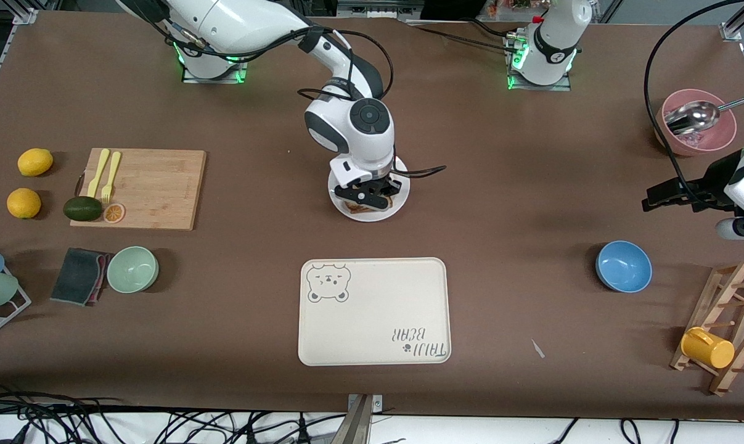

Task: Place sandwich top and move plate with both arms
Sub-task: 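Open the right gripper and withdraw while the left gripper moves out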

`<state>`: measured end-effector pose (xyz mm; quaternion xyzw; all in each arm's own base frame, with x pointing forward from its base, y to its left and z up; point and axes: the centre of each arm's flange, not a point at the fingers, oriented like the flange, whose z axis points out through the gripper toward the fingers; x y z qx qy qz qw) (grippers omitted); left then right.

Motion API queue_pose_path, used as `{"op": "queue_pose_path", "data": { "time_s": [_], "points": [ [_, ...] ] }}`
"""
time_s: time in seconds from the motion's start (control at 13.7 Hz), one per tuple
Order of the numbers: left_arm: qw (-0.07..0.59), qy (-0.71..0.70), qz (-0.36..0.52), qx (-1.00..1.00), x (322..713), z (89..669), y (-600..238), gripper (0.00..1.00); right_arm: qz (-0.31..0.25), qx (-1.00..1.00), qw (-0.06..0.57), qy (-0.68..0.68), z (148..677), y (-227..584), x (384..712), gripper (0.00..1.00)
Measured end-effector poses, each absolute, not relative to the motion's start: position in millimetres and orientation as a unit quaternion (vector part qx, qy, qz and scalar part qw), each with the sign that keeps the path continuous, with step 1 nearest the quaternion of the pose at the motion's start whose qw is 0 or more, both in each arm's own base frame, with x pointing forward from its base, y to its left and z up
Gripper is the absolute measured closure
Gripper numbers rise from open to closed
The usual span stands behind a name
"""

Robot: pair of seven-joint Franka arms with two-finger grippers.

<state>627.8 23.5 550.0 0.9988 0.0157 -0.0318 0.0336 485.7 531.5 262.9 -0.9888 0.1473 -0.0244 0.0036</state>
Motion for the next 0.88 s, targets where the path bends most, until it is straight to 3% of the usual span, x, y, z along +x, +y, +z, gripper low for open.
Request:
{"op": "queue_pose_path", "data": {
  "time_s": [0.36,0.51,0.88],
  "points": [
    [0.034,0.016,-0.032,0.999,629.6,546.7,23.7,0.00,-0.046,-0.988,0.016,0.146,281.9,537.6,494.4,0.16],
    [0.034,0.016,-0.033,0.999,629.9,545.9,23.7,0.00,-0.056,-0.986,0.033,0.153,304.0,537.8,505.6,0.00],
    [0.034,0.015,-0.037,0.999,631.0,541.3,22.7,0.00,-0.041,-0.992,0.000,0.120,378.9,473.8,547.5,0.00]
  ]
}}
